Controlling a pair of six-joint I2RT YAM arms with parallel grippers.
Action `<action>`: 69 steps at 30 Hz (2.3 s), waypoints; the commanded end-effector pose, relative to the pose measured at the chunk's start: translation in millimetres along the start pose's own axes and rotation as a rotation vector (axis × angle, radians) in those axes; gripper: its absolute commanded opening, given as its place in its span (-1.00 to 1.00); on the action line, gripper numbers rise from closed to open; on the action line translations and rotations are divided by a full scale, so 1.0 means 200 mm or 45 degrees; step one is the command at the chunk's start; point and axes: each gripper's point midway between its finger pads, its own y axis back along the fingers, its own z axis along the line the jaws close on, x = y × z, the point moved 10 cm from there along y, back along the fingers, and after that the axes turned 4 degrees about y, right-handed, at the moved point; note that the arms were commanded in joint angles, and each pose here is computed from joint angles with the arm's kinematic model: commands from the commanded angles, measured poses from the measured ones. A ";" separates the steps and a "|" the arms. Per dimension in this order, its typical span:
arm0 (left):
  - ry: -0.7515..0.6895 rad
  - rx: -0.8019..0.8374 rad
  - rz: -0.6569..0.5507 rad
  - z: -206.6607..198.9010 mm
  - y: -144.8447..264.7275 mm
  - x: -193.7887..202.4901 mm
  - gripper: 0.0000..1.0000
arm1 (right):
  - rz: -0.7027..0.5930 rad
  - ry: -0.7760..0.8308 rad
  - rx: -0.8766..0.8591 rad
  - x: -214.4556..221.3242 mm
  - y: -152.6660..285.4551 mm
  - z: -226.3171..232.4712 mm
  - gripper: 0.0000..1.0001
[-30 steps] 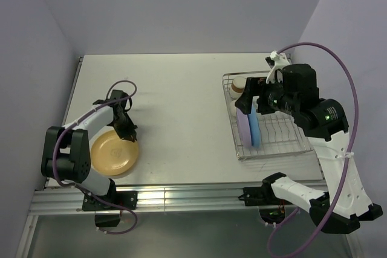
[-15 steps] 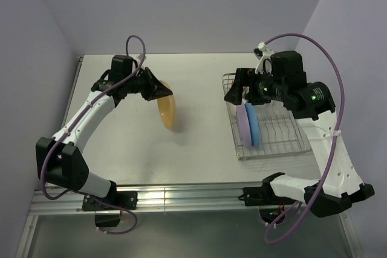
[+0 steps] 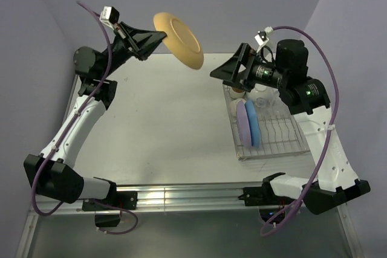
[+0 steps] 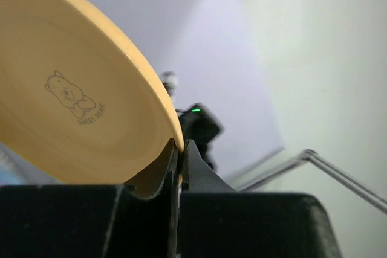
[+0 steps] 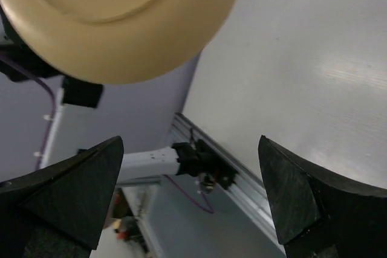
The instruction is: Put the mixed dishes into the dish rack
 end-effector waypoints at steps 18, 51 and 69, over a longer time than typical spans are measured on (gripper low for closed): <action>0.263 1.141 -0.017 -0.34 0.27 0.09 -1.00 | -0.333 -0.646 -1.123 -0.30 0.00 0.09 0.99; 0.443 1.033 0.155 -0.25 0.20 0.20 0.97 | -0.207 -0.748 -1.335 -0.63 -0.37 0.29 -1.00; 0.254 -0.798 -0.052 0.48 0.40 0.16 0.98 | -0.426 -0.030 0.194 -0.42 0.29 -0.02 -1.00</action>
